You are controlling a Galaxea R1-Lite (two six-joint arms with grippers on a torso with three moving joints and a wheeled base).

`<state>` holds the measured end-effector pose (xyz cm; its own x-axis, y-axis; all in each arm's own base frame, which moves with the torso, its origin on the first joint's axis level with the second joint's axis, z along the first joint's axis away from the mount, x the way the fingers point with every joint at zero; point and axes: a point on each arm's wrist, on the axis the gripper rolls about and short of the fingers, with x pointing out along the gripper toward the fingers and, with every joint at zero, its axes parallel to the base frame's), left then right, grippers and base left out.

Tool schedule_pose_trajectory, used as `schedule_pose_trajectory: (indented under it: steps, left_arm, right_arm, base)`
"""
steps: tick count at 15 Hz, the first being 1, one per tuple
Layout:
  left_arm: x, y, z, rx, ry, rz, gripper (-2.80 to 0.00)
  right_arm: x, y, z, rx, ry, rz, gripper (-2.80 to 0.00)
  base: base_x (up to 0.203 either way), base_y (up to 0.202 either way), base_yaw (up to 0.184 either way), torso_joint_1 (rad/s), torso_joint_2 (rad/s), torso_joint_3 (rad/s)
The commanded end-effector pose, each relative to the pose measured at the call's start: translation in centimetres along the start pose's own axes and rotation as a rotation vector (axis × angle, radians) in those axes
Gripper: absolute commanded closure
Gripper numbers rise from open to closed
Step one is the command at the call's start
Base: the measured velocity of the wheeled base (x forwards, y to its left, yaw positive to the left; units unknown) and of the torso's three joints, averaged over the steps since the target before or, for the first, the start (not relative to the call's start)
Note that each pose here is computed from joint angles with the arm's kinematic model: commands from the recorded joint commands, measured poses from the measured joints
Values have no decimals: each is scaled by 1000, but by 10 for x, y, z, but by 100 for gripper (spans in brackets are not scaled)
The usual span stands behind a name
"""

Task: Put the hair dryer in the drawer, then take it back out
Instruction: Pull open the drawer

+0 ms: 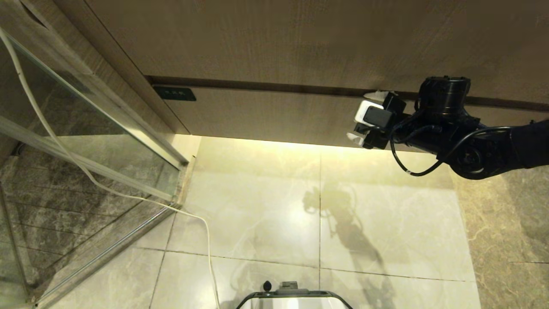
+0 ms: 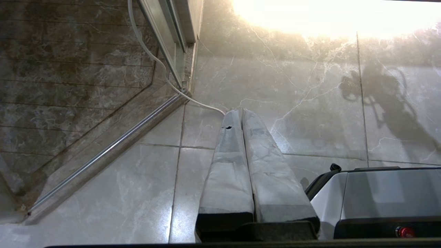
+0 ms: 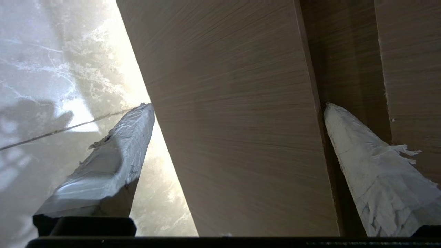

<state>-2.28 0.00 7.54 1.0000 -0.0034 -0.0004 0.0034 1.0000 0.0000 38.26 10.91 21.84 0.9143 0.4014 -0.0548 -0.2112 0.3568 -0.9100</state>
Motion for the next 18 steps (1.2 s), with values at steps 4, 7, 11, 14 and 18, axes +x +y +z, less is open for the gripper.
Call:
schedule_pose_trajectory:
  steps: [4, 7, 11, 14, 18]
  left_arm:
    - [0, 0, 0, 0, 1, 0, 0]
    - [0, 0, 0, 0, 1, 0, 0]
    - [0, 0, 0, 0, 1, 0, 0]
    - [0, 0, 0, 0, 1, -1, 0]
    - [0, 0, 0, 0, 1, 0, 0]
  right_arm:
    - [8, 4, -7, -19, 0, 0, -280]
    - [9, 6, -12, -31, 11, 23, -280]
    - [3, 17, -22, -8, 98, 169, -280]
    - [-2, 18, -26, 6, 142, 222, -280]
    - [-4, 18, -28, 9, 170, 221, -280]
  base:
    - [0, 0, 0, 0, 0, 0]
    - [0, 0, 0, 0, 0, 0]
    - [0, 0, 0, 0, 0, 0]
    - [0, 0, 0, 0, 0, 0]
    - [0, 0, 0, 0, 0, 0]
